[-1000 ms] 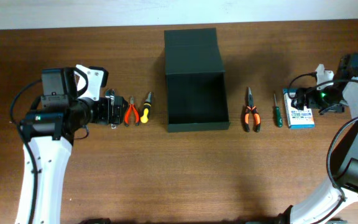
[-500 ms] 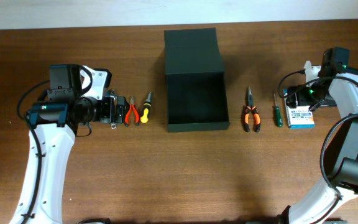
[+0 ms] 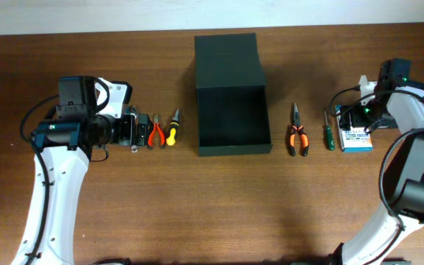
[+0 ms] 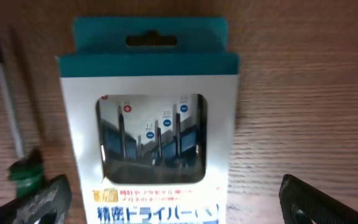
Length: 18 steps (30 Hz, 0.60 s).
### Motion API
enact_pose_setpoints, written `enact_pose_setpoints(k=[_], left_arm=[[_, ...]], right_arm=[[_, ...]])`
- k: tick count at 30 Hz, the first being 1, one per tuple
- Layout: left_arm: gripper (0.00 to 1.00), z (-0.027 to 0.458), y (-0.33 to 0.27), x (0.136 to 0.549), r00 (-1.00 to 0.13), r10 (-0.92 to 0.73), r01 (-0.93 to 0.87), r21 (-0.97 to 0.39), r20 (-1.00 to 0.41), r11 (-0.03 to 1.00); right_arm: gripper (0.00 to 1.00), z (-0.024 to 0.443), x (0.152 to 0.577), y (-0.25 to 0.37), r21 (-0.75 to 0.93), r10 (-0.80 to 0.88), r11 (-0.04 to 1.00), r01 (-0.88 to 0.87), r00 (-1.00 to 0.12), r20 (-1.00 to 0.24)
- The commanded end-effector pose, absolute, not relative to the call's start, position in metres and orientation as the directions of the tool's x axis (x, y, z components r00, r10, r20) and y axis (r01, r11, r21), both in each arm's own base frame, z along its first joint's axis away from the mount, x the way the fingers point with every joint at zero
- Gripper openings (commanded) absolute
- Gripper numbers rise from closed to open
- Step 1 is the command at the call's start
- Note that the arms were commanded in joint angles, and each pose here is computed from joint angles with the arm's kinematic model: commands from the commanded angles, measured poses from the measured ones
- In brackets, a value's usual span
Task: Pack container
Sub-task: 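Grasp the screwdriver set package with the right gripper and lift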
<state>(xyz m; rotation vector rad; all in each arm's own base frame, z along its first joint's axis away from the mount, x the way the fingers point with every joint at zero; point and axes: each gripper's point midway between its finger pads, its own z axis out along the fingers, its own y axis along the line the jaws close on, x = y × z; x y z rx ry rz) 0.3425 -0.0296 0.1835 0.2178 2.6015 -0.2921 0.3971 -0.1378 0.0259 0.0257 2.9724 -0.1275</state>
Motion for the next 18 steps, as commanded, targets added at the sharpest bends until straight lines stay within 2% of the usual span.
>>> enact_pose_setpoints(k=[1,10,18], left_arm=[[0.99,0.19,-0.028,0.346,-0.847,0.109,0.219,-0.154,-0.52,0.963],[0.99,0.19,-0.031,0.346,-0.845,0.109,0.228,-0.169,-0.523,0.959],[0.99,0.191,-0.035,0.345,-0.843,0.108,0.241,-0.191,-0.526,0.952]], right_arm=[[0.99,0.013,0.397,-0.138,-0.074,0.039,0.996,0.049,-0.99,-0.139],[1.0,-0.007,0.391,-0.135,-0.056,0.041,0.997,0.046,-0.995,-0.086],[0.91,-0.008,0.391,-0.135,-0.056,0.041,0.997,0.046,-0.996,-0.085]])
